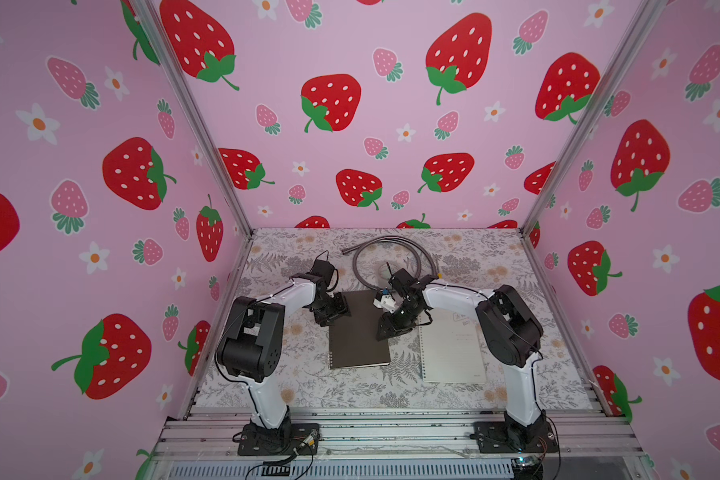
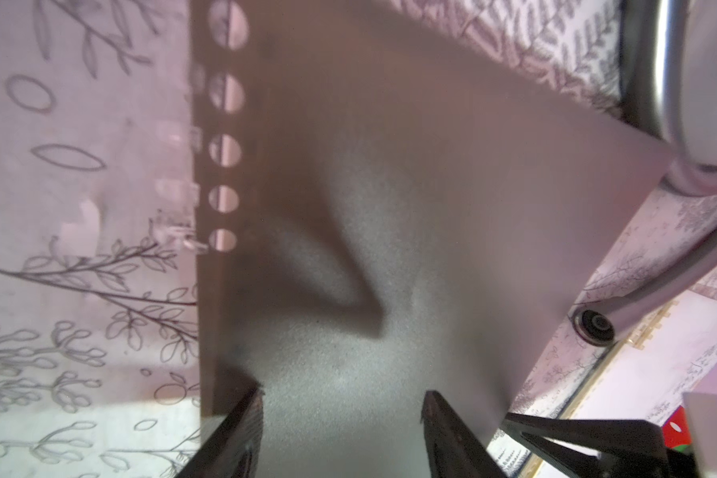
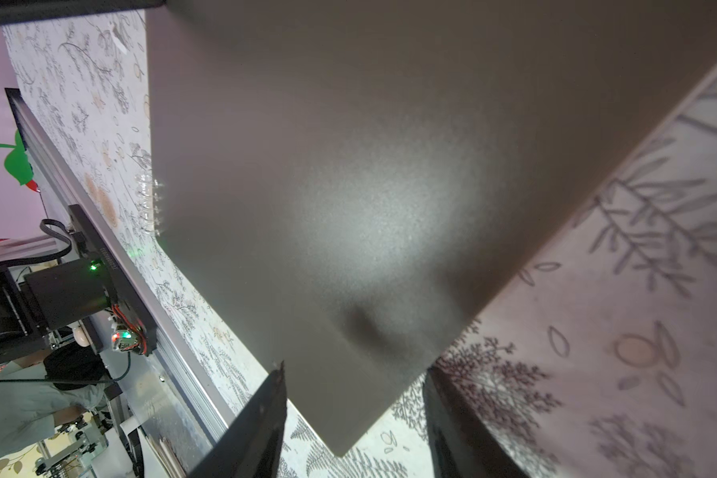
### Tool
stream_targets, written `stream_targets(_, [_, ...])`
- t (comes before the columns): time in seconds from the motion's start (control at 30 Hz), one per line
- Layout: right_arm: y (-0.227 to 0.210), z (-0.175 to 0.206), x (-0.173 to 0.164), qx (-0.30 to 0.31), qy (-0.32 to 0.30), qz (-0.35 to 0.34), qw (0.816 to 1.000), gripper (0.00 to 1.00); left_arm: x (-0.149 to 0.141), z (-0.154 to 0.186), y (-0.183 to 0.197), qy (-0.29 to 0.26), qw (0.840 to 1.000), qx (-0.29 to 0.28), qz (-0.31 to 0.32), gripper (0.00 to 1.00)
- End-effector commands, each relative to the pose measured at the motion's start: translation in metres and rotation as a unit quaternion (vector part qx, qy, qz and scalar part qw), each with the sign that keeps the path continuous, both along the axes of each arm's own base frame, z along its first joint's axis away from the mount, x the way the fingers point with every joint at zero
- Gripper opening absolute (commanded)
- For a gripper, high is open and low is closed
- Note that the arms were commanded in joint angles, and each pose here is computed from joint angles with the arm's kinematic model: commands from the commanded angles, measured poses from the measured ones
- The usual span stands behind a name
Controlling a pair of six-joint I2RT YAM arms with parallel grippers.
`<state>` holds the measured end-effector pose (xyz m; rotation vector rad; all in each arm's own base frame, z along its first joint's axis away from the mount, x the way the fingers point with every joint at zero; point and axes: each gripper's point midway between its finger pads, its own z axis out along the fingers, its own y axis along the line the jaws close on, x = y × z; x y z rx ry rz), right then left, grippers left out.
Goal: Tear off pages from different notebooks
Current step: Open the notebook at the center of the board.
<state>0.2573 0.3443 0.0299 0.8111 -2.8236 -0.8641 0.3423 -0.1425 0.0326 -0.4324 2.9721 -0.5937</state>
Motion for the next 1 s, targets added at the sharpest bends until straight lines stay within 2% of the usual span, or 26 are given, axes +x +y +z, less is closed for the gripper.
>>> stream_targets(0.0, [0.002,-0.007,-0.005,0.009,0.021,0.007,1.000,0.55,-0.013,-0.017,0.001,0.025,1.000,0.002,-0.002,0.63])
stream_targets(0.27, [0.022,0.016,-0.004,0.067,0.033,0.021,0.997,0.53,-0.013,-0.017,-0.003,0.025,1.000,-0.003,-0.005,0.63])
stream_targets(0.57, [0.036,0.049,0.006,0.118,0.005,0.012,0.993,0.48,-0.012,-0.015,-0.007,0.022,1.000,-0.007,-0.008,0.63])
stream_targets(0.97, [0.058,0.069,0.022,0.157,-0.010,0.011,0.987,0.43,-0.012,-0.015,-0.009,0.022,1.000,-0.013,-0.008,0.63])
